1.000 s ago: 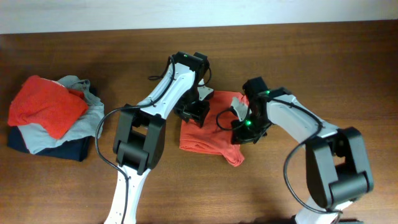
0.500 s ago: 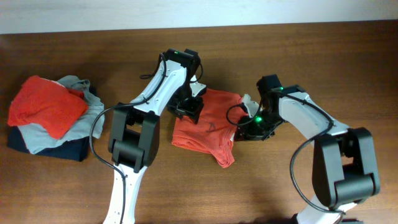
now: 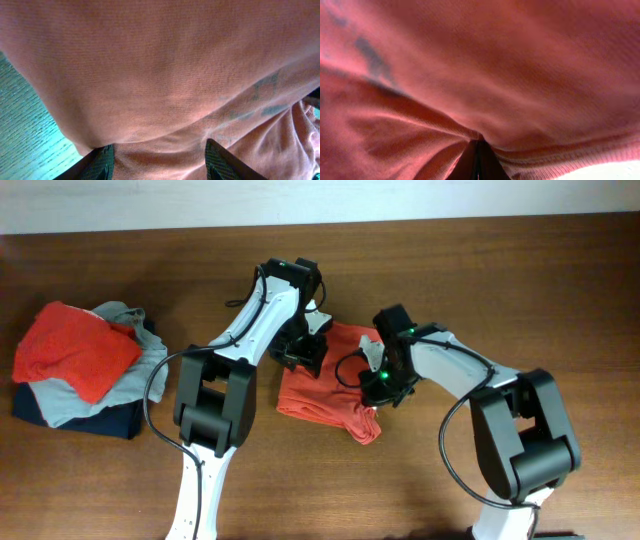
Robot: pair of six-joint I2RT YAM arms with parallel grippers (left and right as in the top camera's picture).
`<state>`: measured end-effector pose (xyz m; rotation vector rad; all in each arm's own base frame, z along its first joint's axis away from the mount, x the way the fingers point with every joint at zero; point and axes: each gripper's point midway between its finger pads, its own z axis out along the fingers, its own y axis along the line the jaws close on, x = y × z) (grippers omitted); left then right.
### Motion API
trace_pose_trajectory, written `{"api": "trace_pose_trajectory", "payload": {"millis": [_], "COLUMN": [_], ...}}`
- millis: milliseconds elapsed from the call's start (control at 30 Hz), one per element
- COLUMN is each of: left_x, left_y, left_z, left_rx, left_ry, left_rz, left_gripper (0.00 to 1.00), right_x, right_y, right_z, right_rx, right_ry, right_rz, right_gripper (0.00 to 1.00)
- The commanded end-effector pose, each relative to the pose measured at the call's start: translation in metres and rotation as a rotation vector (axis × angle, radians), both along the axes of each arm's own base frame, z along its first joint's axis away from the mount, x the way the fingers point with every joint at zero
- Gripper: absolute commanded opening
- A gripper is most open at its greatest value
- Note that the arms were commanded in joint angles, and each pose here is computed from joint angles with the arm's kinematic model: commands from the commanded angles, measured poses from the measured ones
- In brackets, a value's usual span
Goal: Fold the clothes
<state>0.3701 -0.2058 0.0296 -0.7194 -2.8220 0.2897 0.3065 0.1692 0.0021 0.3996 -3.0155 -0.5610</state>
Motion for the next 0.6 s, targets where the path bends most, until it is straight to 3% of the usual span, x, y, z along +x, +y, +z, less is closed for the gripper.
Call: {"api": "trace_pose_trajectory", "payload": {"millis": [0,200,400,467,533,567], "left_x": [0.009,0.011,0.024,0.028,0.03,0.03], "left_y": [0.007,0.021,0.021,0.015,0.004,0.0], "left_z": [0.005,0.011,0.048,0.052,0.049,0.045], "left_rx": [-0.007,0.019,-0.001,-0.032,-0.085,-0.107], "left_ry": [-0.002,0.006,-0.041,-0.058,-0.053,-0.044], "left_rz": [0.025,0.044,0.057,0.058,0.065,0.069], "left_gripper": [0.58,0.57,0.59,0.67,0.75,0.77], "right_x": [-0.013,-0.01,0.001,0.005,0.012,0.015], "right_y": [-0.073,-0.091,-0.059,-0.054,-0.053,-0.052], "right_z": [-0.036,-0.013,0.024,0.035,0.047,0.051], "right_rx": [-0.337,-0.32,-0.111,-0.08,-0.069,-0.065], "right_ry": [0.096,0.093,0.01,-0.018,-0.06,-0.074], "right_rz": [-0.151,-0.215,-0.114,-0.114,-0.116,-0.117], "right_gripper": [0.04,0.06,0.28,0.39,0.55,0.58]}}
